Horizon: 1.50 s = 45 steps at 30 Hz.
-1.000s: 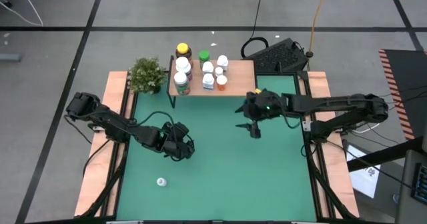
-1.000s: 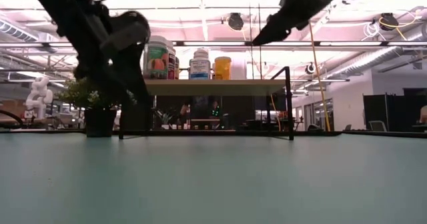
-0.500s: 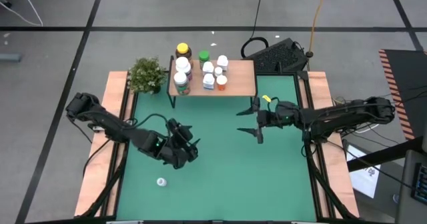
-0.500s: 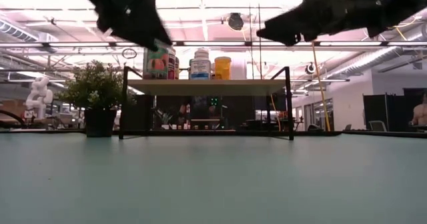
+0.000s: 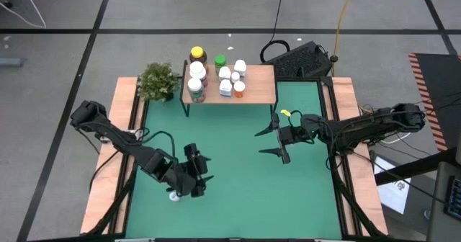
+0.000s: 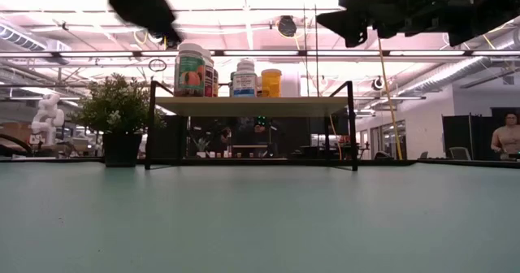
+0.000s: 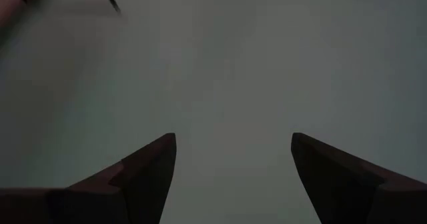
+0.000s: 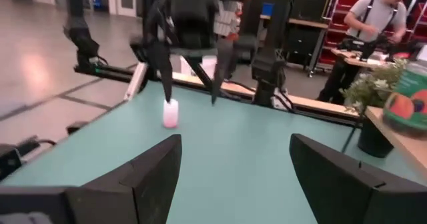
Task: Pick and place medicine bottles onto shelf by color
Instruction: Put the transparent pill bottle on the shelf
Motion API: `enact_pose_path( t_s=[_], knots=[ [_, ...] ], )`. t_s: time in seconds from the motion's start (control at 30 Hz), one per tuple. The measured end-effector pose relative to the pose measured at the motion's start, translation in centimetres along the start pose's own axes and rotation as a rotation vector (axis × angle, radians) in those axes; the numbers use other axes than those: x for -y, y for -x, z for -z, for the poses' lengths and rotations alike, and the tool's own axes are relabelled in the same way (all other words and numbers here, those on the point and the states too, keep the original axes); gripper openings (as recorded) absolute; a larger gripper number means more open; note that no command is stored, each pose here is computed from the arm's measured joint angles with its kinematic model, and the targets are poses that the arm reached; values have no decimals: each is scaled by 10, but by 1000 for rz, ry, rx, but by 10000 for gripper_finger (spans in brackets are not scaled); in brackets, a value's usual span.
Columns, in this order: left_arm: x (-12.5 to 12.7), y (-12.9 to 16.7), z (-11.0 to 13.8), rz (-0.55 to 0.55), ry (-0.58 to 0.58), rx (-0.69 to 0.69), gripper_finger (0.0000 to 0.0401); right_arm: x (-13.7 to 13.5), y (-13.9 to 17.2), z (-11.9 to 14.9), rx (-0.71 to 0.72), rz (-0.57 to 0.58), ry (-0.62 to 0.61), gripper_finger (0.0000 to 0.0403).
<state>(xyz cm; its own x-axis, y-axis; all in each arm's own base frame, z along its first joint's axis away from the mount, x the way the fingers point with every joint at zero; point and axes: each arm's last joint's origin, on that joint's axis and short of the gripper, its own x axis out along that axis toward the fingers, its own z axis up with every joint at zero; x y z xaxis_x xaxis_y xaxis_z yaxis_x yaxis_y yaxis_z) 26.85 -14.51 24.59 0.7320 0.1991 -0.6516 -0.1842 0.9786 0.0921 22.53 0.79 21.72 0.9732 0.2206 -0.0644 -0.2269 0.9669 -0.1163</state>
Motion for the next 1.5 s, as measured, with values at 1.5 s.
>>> enact_pose_path(
  t_s=[1.5],
  knots=[
    [63, 47, 105, 80, 29, -557, 298, -40, -12, 11, -30, -2, -245, 274]
  ],
)
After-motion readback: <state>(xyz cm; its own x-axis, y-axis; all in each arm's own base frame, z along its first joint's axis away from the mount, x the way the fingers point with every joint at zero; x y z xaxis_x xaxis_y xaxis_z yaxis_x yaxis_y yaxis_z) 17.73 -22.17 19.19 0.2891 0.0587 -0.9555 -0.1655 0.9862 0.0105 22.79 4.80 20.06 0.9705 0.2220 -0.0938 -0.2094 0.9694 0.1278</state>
